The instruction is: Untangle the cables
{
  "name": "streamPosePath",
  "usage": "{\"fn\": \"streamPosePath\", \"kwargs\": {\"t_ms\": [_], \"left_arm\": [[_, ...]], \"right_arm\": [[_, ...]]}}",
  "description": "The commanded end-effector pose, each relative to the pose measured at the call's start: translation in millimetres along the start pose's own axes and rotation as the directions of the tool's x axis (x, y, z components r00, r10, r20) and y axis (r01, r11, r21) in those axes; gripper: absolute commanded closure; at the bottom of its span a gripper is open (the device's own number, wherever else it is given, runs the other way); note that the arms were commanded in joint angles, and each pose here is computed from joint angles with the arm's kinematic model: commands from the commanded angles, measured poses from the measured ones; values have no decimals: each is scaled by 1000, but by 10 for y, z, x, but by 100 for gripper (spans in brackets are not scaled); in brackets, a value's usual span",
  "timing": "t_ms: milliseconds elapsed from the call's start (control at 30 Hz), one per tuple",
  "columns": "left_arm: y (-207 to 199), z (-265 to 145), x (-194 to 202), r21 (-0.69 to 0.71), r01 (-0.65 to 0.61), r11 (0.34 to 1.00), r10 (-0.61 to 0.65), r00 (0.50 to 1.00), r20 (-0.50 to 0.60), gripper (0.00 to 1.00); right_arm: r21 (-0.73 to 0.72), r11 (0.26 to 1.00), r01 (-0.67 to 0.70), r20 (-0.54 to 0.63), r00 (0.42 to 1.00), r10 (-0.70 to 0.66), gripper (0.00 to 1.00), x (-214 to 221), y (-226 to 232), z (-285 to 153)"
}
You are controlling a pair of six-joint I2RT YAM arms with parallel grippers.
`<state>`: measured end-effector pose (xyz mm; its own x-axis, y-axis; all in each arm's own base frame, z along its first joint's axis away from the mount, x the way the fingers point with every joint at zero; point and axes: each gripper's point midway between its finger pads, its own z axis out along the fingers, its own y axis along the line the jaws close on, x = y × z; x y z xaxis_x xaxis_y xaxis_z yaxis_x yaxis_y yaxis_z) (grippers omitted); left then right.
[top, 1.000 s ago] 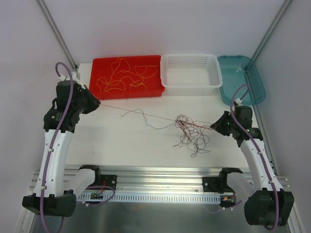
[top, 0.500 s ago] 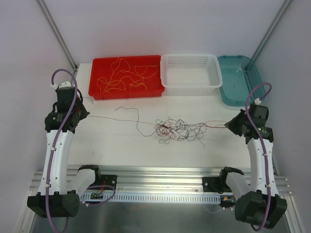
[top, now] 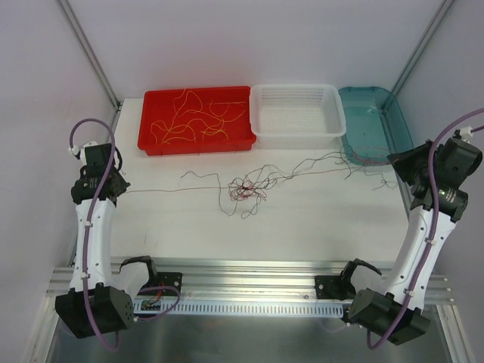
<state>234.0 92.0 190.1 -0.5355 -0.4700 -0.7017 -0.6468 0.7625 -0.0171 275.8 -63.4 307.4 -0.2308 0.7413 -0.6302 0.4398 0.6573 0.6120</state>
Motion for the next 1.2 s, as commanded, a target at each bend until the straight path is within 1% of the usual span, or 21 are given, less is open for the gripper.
{"fn": "streamPosePath", "kwargs": {"t_ms": [0,67,100,200,233,267,333,367,400,433,467,500,567,600,633,700,733,833,1033,1067,1167], "left_arm": [[-154,94,55,76,42,996,-40,999,-22,100],[-256,141,179,133,43,990,-35,997,-63,100],[-416,122,233,218,50,975,-30,995,-92,100],[-547,155,456,287,54,956,-12,989,-148,100],[-595,141,509,313,56,948,-5,987,-162,100],[-637,131,552,332,54,942,3,985,-170,100],[-739,101,711,378,41,925,40,978,-203,99],[-772,85,761,394,38,918,51,976,-212,94],[-830,47,829,421,29,906,73,972,-222,91],[-866,30,917,443,28,896,90,966,-243,87],[-902,2,964,462,22,887,107,963,-249,83],[-948,-45,1014,487,3,874,133,960,-246,70],[-997,-103,1094,522,-5,853,161,954,-254,54],[-1024,-164,1089,545,-8,838,165,956,-241,40],[-1066,-227,1123,573,-11,819,181,954,-240,33],[-1124,-365,1095,623,1,783,175,959,-222,22],[-1202,-478,1139,662,-20,749,210,955,-209,14],[-1345,-727,1128,741,-31,670,245,952,-181,5],[-1643,-1128,1170,837,-83,541,344,930,-131,5],[-1697,-1198,1218,850,-96,518,369,921,-121,5],[-1844,-1229,1271,851,-129,510,405,908,-105,5]], "right_arm": [[-179,982,58,-81,994,-74,99,123,386,-31],[-215,964,155,-122,975,-184,99,282,471,-49],[-266,942,205,-168,952,-255,99,478,585,-53],[-332,902,276,-269,889,-371,99,956,622,-62],[-347,895,281,-287,876,-386,99,1080,614,-48],[-340,899,276,-349,851,-393,98,1338,476,26],[-384,877,287,-390,811,-436,96,1663,480,29],[-363,886,287,-449,779,-437,92,1908,302,83],[-377,878,294,-472,755,-456,85,2069,278,75],[-368,882,295,-486,747,-453,75,2170,220,131],[-363,883,298,-507,732,-456,52,2267,155,149],[-345,885,312,-542,704,-459,46,2399,26,165],[-275,881,385,-563,678,-472,38,2424,-210,201],[-260,874,410,-570,666,-481,38,2422,-286,175],[-249,866,434,-556,668,-495,38,2379,-316,179],[-263,838,478,-522,660,-540,37,2287,-323,127],[-264,828,494,-502,663,-555,37,2213,-287,110],[-256,811,526,-478,660,-580,37,2107,-263,94],[-277,814,511,-494,651,-577,38,2233,-209,290],[-271,813,515,-506,643,-576,41,2288,-257,341],[-262,811,524,-525,627,-575,46,2381,-296,504]]}}
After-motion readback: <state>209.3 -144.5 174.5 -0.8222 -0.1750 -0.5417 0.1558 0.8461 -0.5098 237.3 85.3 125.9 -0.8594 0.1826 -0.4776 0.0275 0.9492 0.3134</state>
